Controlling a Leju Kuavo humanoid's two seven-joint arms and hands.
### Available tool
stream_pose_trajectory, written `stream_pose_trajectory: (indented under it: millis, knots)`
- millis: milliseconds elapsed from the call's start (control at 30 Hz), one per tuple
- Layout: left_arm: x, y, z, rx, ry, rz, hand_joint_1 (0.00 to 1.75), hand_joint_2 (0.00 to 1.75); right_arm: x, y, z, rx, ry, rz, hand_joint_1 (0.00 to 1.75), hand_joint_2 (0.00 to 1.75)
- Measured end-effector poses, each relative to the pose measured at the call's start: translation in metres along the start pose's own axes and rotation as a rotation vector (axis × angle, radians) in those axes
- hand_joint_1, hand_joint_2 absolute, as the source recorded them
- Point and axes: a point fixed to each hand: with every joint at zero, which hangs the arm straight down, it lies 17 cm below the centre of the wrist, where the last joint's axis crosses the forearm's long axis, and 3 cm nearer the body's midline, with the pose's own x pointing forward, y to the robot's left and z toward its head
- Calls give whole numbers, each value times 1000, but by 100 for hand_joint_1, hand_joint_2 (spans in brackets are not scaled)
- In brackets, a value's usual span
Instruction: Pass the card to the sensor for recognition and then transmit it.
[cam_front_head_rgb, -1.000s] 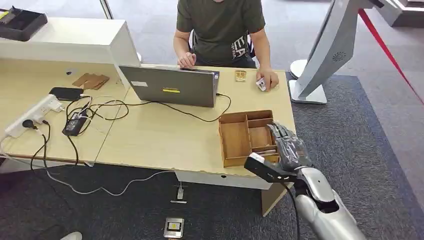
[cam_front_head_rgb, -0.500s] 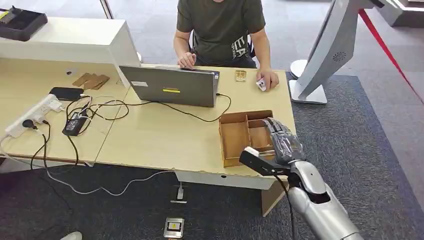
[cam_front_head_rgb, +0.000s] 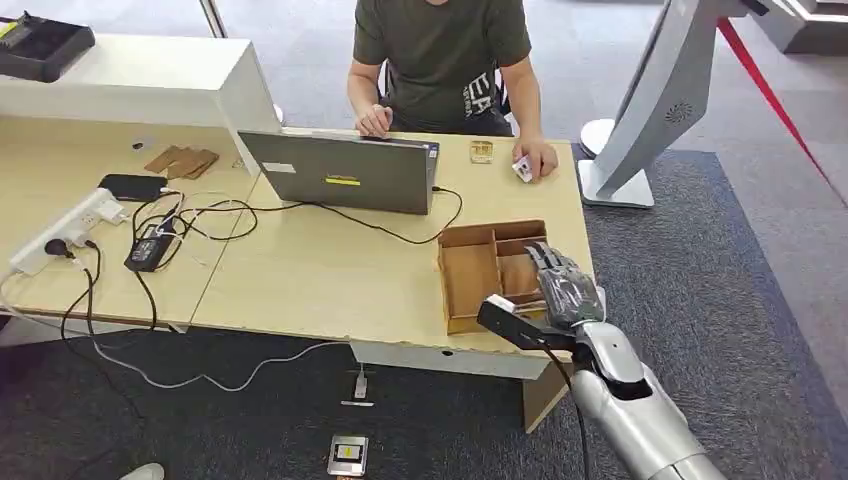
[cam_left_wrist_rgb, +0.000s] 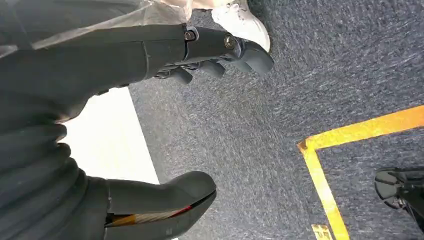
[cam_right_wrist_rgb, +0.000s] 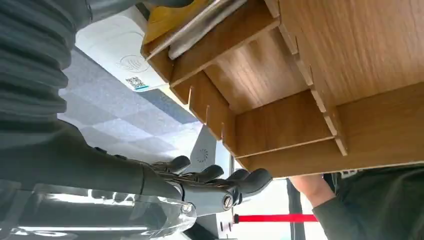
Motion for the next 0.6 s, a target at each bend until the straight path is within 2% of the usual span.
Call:
stream_pose_trajectory:
  millis: [600]
  knots:
    - [0, 0, 0, 0, -2, 0, 0, 175, -1, 13, -3, 34, 1, 9, 0, 175]
